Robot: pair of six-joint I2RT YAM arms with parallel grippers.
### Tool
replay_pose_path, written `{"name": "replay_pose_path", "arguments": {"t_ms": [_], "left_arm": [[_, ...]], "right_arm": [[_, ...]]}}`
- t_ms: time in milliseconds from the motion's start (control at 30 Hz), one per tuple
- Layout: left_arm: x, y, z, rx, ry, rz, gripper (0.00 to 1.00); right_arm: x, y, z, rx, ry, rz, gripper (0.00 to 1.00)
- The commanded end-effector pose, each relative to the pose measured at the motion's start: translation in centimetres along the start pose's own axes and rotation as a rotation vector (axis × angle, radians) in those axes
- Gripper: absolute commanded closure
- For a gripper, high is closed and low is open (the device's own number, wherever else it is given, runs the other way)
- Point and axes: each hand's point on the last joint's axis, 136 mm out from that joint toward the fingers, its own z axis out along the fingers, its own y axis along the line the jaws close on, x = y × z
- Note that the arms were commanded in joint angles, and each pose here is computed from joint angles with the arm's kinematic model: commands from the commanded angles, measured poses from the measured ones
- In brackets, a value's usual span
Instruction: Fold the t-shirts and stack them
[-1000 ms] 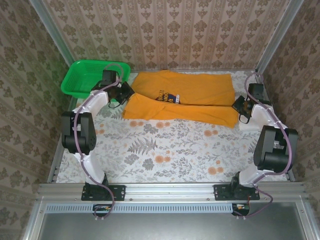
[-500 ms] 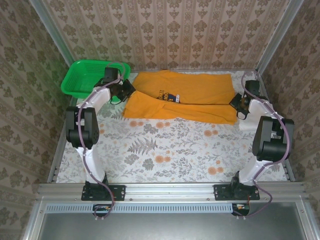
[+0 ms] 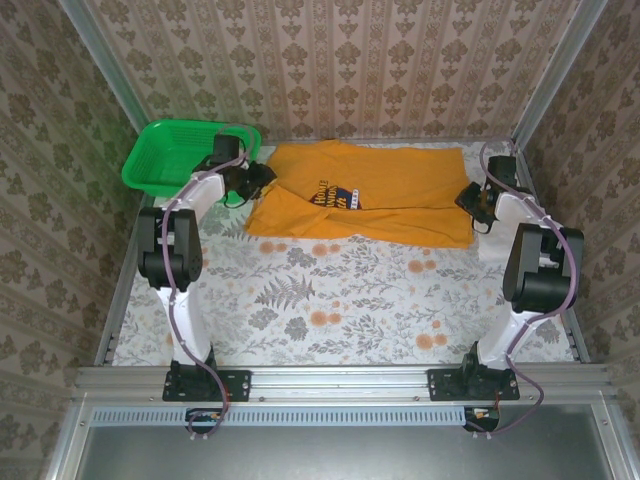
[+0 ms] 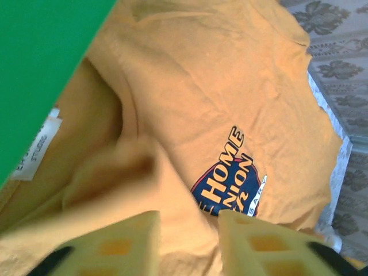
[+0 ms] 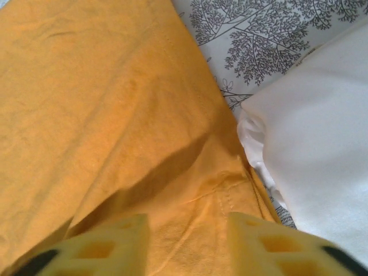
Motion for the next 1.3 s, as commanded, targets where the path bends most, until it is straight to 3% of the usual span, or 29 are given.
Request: {"name": "replay_pose_path", "arguments": {"t_ms": [0, 100, 233, 367, 600, 900, 1267], "left_arm": [[-0.3, -2.8, -1.3, 0.049, -0.03, 0.064, 0.47], [0.7, -4.1, -2.6, 0.048, -0.056, 0.116, 0.33], [2.7, -4.6, -3.0, 0.037, -0.073, 0.167, 0.24], [4.9, -3.1, -1.1, 0.018, -0.041, 0.156, 0.23], [6.4, 0.6, 1.9, -0.003, 0.0, 0.084, 0.23], [7.3, 4.0, 2.5, -0.059, 0.01, 0.065, 0.23], [10.5, 10.0, -0.2, -0.168, 0.004, 0.023, 0.23]], "right_arm": [[-1.2, 1.6, -2.7, -0.051, -0.079, -0.051, 0.39], [0.2, 0.5, -4.1, -0.03, -0.091, -0.059, 0.33], [3.7, -1.4, -4.0, 0.0, -0.023, -0.034, 0.34], [7.0, -2.7, -3.0, 0.015, 0.059, -0.017, 0.42], [9.3, -4.4, -0.7, 0.076, 0.15, 0.011, 0.51], [7.7, -5.2, -0.3, 0.117, 0.105, 0.049, 0.95], [9.6, -6.4, -2.0, 0.138, 0.122, 0.072, 0.97]]}}
